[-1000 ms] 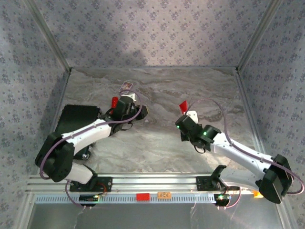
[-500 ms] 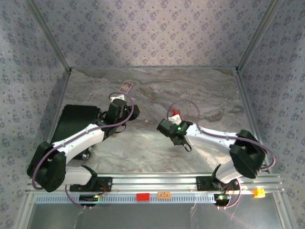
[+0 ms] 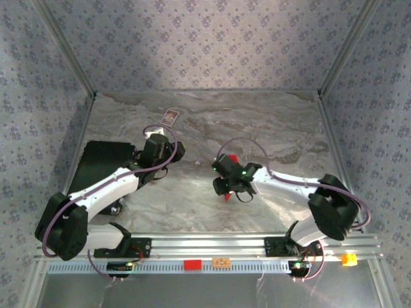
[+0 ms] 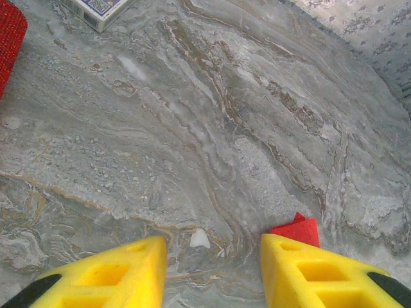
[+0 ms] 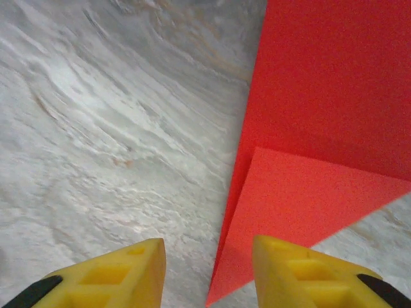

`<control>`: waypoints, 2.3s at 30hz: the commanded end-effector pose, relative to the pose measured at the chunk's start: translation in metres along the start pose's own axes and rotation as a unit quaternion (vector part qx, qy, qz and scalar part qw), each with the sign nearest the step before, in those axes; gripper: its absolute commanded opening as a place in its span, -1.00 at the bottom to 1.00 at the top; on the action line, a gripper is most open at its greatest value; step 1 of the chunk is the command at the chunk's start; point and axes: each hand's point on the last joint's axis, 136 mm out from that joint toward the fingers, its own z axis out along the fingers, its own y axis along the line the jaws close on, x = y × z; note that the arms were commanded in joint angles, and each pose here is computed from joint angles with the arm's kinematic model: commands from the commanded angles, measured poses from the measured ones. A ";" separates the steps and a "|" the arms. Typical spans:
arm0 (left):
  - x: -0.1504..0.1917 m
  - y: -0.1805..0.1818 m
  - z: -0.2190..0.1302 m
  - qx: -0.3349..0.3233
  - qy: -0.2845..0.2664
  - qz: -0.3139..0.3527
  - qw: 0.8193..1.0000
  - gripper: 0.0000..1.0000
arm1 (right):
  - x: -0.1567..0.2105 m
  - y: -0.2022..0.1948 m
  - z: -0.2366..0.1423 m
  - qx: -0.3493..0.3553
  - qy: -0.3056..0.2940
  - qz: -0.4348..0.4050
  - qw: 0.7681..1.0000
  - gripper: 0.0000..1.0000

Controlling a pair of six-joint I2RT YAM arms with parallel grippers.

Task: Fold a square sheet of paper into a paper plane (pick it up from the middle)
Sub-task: Turn over the paper at the center of the table, then fifth fold the wing at the center of the table.

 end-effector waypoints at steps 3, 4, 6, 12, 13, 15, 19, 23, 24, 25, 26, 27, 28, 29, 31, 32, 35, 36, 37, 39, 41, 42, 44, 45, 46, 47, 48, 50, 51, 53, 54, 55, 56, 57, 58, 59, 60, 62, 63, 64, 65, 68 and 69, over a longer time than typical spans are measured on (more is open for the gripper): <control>0.007 -0.006 0.008 0.015 0.025 -0.007 1.000 -0.16 | -0.014 -0.003 -0.010 -0.129 -0.040 0.104 0.985 -0.20; 0.010 -0.008 0.012 0.022 0.033 -0.007 0.999 -0.19 | -0.015 -0.009 -0.008 -0.144 -0.041 0.127 0.981 -0.28; 0.016 -0.015 0.018 0.034 0.051 -0.007 0.998 -0.23 | -0.018 -0.015 -0.007 -0.176 -0.044 0.159 0.970 -0.49; 0.031 -0.029 0.033 0.064 0.094 -0.013 0.993 -0.41 | -0.012 -0.028 0.013 -0.190 -0.016 0.210 0.959 -0.76; 0.032 -0.030 0.035 0.067 0.099 -0.013 0.993 -0.44 | -0.010 -0.029 0.017 -0.189 -0.010 0.219 0.957 -0.76; 0.037 -0.031 0.038 0.069 0.108 -0.016 0.992 -0.48 | -0.006 -0.029 0.025 -0.193 0.000 0.232 0.953 -0.79; 0.041 -0.032 0.041 0.072 0.118 -0.017 0.990 -0.53 | 0.002 -0.030 0.037 -0.189 0.014 0.254 0.949 -0.79; 0.043 -0.032 0.043 0.073 0.123 -0.017 0.990 -0.56 | 0.016 -0.036 0.049 -0.168 0.038 0.291 0.941 -0.79; 0.043 -0.033 0.044 0.074 0.124 -0.017 0.989 -0.56 | 0.021 -0.037 0.052 -0.162 0.045 0.302 0.938 -0.79; 0.044 -0.033 0.044 0.074 0.125 -0.017 0.989 -0.57 | 0.025 -0.037 0.055 -0.158 0.050 0.310 0.936 -0.79; 0.044 -0.032 0.045 0.073 0.126 -0.018 0.989 -0.57 | 0.028 -0.037 0.057 -0.156 0.055 0.320 0.933 -0.79; 0.045 -0.032 0.045 0.074 0.127 -0.019 0.989 -0.58 | 0.030 -0.035 0.059 -0.156 0.056 0.329 0.930 -0.79; 0.045 -0.032 0.045 0.074 0.128 -0.019 0.989 -0.58 | 0.032 -0.035 0.060 -0.155 0.058 0.339 0.926 -0.79; 0.046 -0.032 0.045 0.074 0.129 -0.019 0.989 -0.60 | 0.035 -0.035 0.061 -0.148 0.060 0.358 0.920 -0.78; 0.047 -0.033 0.047 0.077 0.134 -0.020 0.988 -0.60 | 0.037 -0.034 0.062 -0.143 0.059 0.387 0.909 -0.78; 0.048 -0.033 0.048 0.078 0.136 -0.020 0.987 -0.61 | 0.036 -0.031 0.062 -0.148 0.055 0.405 0.901 -0.77; 0.052 -0.038 0.051 0.088 0.147 -0.023 0.985 -0.63 | 0.030 -0.023 0.061 -0.161 0.038 0.444 0.881 -0.76; 0.053 -0.039 0.052 0.092 0.151 -0.024 0.984 -0.63 | 0.025 -0.017 0.059 -0.175 0.033 0.453 0.874 -0.76; 0.054 -0.041 0.053 0.096 0.156 -0.025 0.983 -0.64 | 0.021 -0.012 0.057 -0.188 0.027 0.458 0.868 -0.76; 0.057 -0.046 0.056 0.106 0.166 -0.025 0.980 -0.65 | 0.007 -0.003 0.048 -0.220 0.004 0.457 0.862 -0.75; 0.060 -0.052 0.059 0.118 0.179 -0.026 0.976 -0.68 | -0.004 -0.002 0.039 -0.231 -0.015 0.440 0.868 -0.74; 0.063 -0.056 0.060 0.127 0.186 -0.025 0.974 -0.70 | -0.007 -0.004 0.033 -0.228 -0.026 0.430 0.873 -0.73; 0.067 -0.064 0.063 0.144 0.200 -0.024 0.969 -0.72 | -0.011 -0.012 0.025 -0.218 -0.045 0.418 0.881 -0.68; 0.070 -0.070 0.064 0.155 0.209 -0.021 0.965 -0.72 | -0.011 -0.017 0.022 -0.211 -0.052 0.415 0.884 -0.66; 0.074 -0.073 0.067 0.160 0.217 -0.020 0.963 -0.73 | -0.012 -0.021 0.019 -0.205 -0.056 0.408 0.888 -0.65; 0.078 -0.078 0.069 0.167 0.228 -0.020 0.959 -0.74 | -0.010 -0.026 0.018 -0.196 -0.056 0.403 0.892 -0.65; 0.083 -0.084 0.071 0.175 0.240 -0.020 0.955 -0.76 | -0.008 -0.034 0.017 -0.186 -0.055 0.403 0.895 -0.65; 0.092 -0.093 0.076 0.185 0.254 -0.020 0.949 -0.81 | -0.002 -0.046 0.017 -0.169 -0.049 0.403 0.898 -0.65; 0.096 -0.097 0.077 0.188 0.257 -0.019 0.948 -0.81 | 0.001 -0.052 0.016 -0.163 -0.047 0.405 0.898 -0.65; 0.106 -0.100 0.082 0.185 0.274 -0.017 0.944 -0.81 | 0.005 -0.061 0.015 -0.160 -0.050 0.410 0.897 -0.65; 0.110 -0.102 0.085 0.184 0.283 -0.017 0.941 -0.83 | 0.007 -0.065 0.016 -0.157 -0.050 0.413 0.896 -0.63; 0.115 -0.103 0.087 0.184 0.291 -0.016 0.939 -0.84 | 0.008 -0.068 0.016 -0.156 -0.049 0.416 0.894 -0.63; 0.120 -0.102 0.090 0.180 0.298 -0.018 0.937 -0.84 | 0.010 -0.071 0.016 -0.156 -0.049 0.420 0.893 -0.63; 0.124 -0.101 0.093 0.175 0.304 -0.020 0.936 -0.84 | 0.011 -0.073 0.016 -0.156 -0.049 0.423 0.891 -0.63; 0.129 -0.098 0.096 0.169 0.311 -0.023 0.935 -0.84 | 0.012 -0.075 0.016 -0.157 -0.050 0.424 0.891 -0.62; 0.133 -0.096 0.099 0.164 0.320 -0.026 0.933 -0.85 | 0.012 -0.076 0.015 -0.157 -0.052 0.424 0.890 -0.62; 0.137 -0.094 0.102 0.160 0.327 -0.029 0.931 -0.86 | 0.013 -0.077 0.015 -0.157 -0.052 0.425 0.890 -0.61; 0.144 -0.089 0.107 0.152 0.337 -0.034 0.928 -0.87 | 0.013 -0.078 0.015 -0.156 -0.053 0.425 0.890 -0.60; 0.147 -0.087 0.110 0.148 0.342 -0.037 0.927 -0.88 | 0.014 -0.079 0.014 -0.155 -0.054 0.426 0.890 -0.60; 0.150 -0.085 0.111 0.146 0.347 -0.039 0.926 -0.88 | 0.014 -0.080 0.015 -0.155 -0.052 0.425 0.890 -0.59; 0.153 -0.083 0.113 0.142 0.351 -0.042 0.925 -0.89 | 0.014 -0.080 0.014 -0.154 -0.052 0.425 0.890 -0.59; 0.161 -0.073 0.118 0.128 0.357 -0.048 0.924 -0.90 | 0.014 -0.080 0.014 -0.157 -0.050 0.421 0.892 -0.57; 0.163 -0.070 0.119 0.124 0.360 -0.049 0.923 -0.91 | 0.015 -0.080 0.015 -0.157 -0.049 0.421 0.892 -0.55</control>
